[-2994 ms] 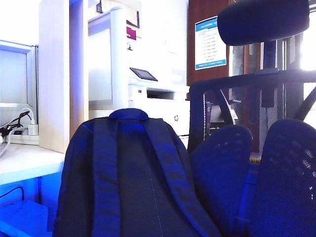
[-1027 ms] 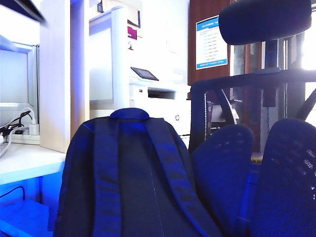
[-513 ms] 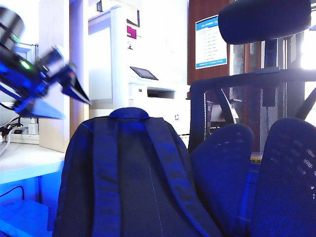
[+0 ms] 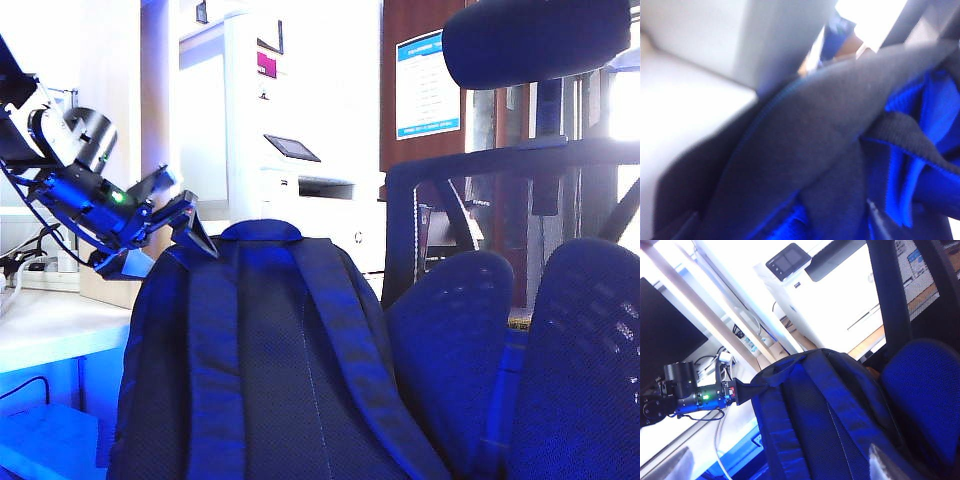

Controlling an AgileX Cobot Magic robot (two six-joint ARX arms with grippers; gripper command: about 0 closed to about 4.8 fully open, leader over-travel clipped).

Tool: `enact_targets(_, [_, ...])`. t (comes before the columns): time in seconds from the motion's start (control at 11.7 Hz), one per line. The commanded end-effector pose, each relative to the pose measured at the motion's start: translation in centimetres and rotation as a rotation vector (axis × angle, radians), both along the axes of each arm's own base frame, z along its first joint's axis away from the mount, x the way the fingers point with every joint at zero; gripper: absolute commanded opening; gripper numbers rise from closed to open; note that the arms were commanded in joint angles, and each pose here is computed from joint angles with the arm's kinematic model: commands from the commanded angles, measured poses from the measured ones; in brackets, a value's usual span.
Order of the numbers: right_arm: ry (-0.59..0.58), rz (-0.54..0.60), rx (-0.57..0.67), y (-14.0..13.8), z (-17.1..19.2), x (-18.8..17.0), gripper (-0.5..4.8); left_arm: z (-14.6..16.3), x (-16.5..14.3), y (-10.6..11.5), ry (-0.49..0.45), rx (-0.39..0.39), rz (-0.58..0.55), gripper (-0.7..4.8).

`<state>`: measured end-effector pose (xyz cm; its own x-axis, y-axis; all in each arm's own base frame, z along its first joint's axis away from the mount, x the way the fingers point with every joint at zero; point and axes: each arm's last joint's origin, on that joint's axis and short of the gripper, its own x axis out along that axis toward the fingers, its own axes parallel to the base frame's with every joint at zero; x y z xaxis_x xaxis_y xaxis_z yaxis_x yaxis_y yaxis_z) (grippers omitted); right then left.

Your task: Grab the backpack from the chair and place it on the desk.

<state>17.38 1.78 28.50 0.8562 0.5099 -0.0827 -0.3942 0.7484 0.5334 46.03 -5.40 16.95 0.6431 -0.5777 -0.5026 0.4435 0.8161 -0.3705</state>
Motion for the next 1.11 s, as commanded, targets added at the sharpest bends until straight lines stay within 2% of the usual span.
enact_targets(0.09, [-0.024, -0.028, -0.025, -0.1, 0.2, 0.2, 4.79, 0.3, -0.2, -0.3, 0.004, -0.041, -0.062, 3.81])
enact_targets(0.17, [-0.005, -0.021, -0.024, -0.1, 0.0, 0.4, 4.79, 0.7, 0.0, -0.5, -0.068, -0.063, -0.152, -0.06])
enact_targets(0.43, [0.007, -0.012, -0.023, 0.0, -0.1, 0.4, 4.79, 2.0, -0.1, -0.5, -0.122, -0.072, -0.164, -0.06])
enact_targets(0.6, [0.007, 0.012, -0.021, 0.0, -0.1, 0.3, 4.79, 4.6, -0.7, -0.4, -0.182, -0.073, -0.166, -0.06])
enact_targets(0.86, [0.012, 0.041, -0.021, 0.1, -0.2, 0.3, 4.79, 12.5, -3.5, -0.2, -0.356, -0.08, -0.171, -0.06])
enact_targets(1.03, [0.002, 0.053, -0.035, 0.1, -0.2, 0.3, 4.79, 18.7, -7.2, 0.2, -0.493, -0.072, -0.155, -0.06])
enact_targets(1.11, [-0.003, 0.059, -0.044, 0.1, -0.2, 0.2, 4.79, 21.7, -9.4, 0.5, -0.572, -0.052, -0.104, -0.06])
